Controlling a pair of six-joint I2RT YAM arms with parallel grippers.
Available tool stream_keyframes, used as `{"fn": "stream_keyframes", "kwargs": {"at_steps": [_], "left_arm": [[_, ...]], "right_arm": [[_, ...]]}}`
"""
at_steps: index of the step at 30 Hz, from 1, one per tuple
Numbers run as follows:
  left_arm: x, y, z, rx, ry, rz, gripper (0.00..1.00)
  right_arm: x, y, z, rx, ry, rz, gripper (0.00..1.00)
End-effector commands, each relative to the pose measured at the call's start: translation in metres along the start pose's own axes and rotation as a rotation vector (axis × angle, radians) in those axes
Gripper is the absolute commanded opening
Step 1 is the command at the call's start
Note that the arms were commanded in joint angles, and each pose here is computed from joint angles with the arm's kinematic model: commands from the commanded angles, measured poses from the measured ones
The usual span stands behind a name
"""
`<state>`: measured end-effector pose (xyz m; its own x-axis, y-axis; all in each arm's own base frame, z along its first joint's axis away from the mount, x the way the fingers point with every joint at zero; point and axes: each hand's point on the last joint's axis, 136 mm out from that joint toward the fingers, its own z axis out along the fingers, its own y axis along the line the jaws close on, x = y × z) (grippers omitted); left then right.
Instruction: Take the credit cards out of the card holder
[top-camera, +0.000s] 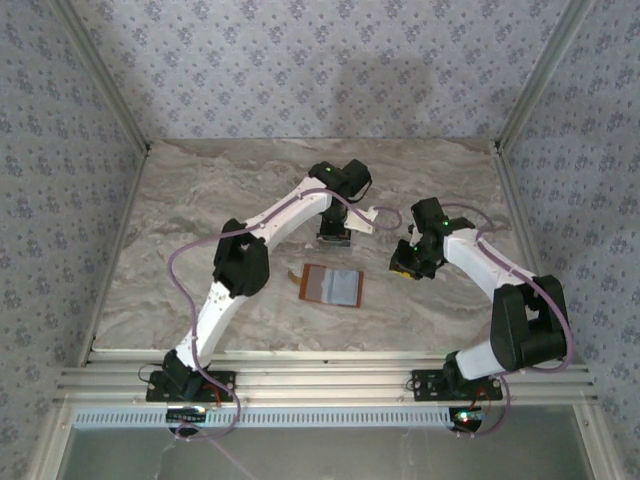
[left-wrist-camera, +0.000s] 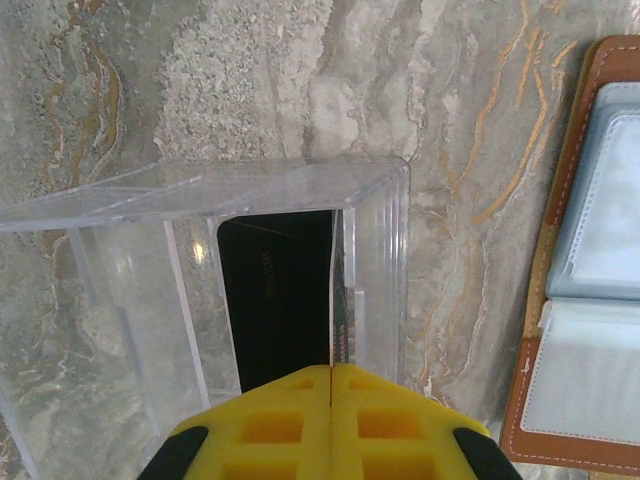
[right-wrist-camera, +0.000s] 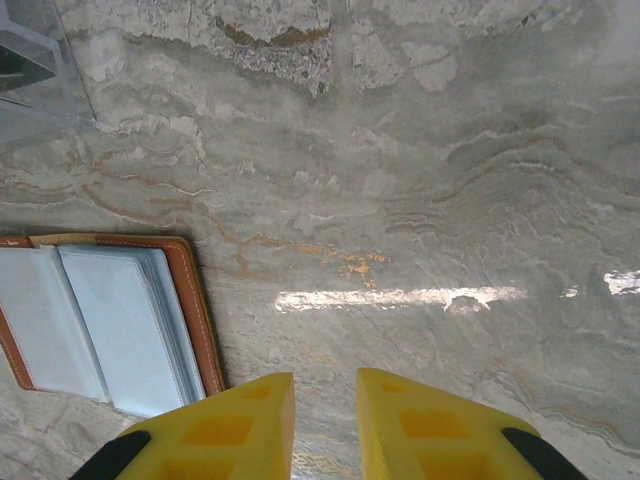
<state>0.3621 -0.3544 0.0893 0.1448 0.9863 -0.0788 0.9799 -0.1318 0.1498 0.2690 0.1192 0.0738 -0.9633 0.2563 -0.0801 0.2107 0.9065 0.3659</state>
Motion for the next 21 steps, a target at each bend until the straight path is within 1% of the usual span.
{"fn": "stream_keyframes", "kwargs": {"at_steps": [1,5,8,12,15,18,21], "left_arm": [[0.0,0.013,-0.002,-0.053,0.019,-0.017,0.1],[-0.001,0.028,-0.006,-0.118,0.031,-0.032,0.2],[-0.004,0.033,-0.01,-0.136,0.015,-0.036,0.25],[-0.007,0.037,-0.016,-0.151,-0.007,-0.056,0.27],[-0.012,0.036,-0.024,-0.149,-0.046,-0.091,0.27],[-0.018,0.036,-0.036,-0.142,-0.105,-0.165,0.29],[-0.025,0.037,-0.049,-0.126,-0.184,-0.275,0.29]], "right_arm": [[0.002,-0.001,0.001,-0.01,0.011,-0.009,0.25],[0.003,-0.001,0.001,-0.009,0.014,-0.008,0.25],[0.002,-0.001,0.001,-0.01,0.008,-0.011,0.25],[0.0,0.0,0.0,-0.013,0.0,-0.011,0.25],[0.0,0.002,0.001,-0.02,0.0,-0.014,0.25],[0.0,0.005,0.002,-0.024,0.0,-0.019,0.25],[0.001,0.011,0.003,-0.03,0.003,-0.028,0.26]]}}
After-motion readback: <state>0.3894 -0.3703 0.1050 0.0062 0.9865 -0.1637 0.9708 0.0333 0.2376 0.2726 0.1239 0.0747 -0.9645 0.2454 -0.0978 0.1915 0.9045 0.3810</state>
